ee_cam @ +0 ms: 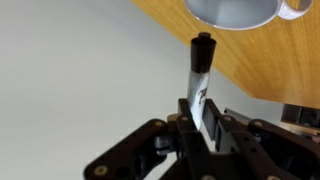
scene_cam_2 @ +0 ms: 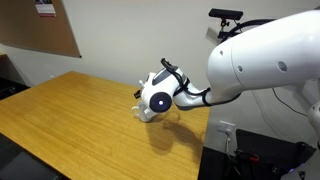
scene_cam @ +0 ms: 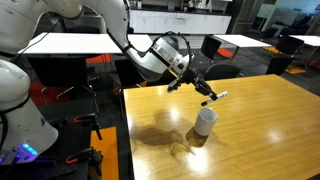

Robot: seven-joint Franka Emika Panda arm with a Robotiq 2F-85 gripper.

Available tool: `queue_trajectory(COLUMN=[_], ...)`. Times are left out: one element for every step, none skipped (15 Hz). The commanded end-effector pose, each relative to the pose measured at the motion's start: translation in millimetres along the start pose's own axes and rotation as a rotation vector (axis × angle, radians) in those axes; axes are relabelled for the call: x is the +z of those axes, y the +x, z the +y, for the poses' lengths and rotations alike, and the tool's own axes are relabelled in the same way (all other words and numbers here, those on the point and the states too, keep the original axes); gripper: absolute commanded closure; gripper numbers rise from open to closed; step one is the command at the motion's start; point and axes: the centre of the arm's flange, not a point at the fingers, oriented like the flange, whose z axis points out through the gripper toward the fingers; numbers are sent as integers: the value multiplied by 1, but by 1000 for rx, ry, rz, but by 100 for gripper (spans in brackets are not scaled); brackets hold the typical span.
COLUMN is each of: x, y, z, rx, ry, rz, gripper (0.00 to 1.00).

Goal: Pick up the marker and put it in the cup

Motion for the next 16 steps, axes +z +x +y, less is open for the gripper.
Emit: queue_trajectory(x=[13,14,16,20,23,27,31,33,37,39,41,43,44,44,44,45], y=[4,4,2,0,-2,-4,-6,-7,-8,-9,-9,-8,-8,-7,-8,-9], z=[-14,-17,-21,-25,-27,-30,-32,-33,-35,-36,-36,-36,-36,-36,-35,-35], rx=[41,41,45,46,48,45,47,44,47,48,51,55,60,64,68,75], ry=[-22,-28,-39,-52,-63,-75,-86,-96,-103,-111,-115,-121,-123,-127,-126,-127], rz=[43,51,56,60,65,68,72,72,73,74,75,72,69,66,59,53], gripper=[95,95,95,95,95,95,95,95,95,95,95,95,95,95,95,95])
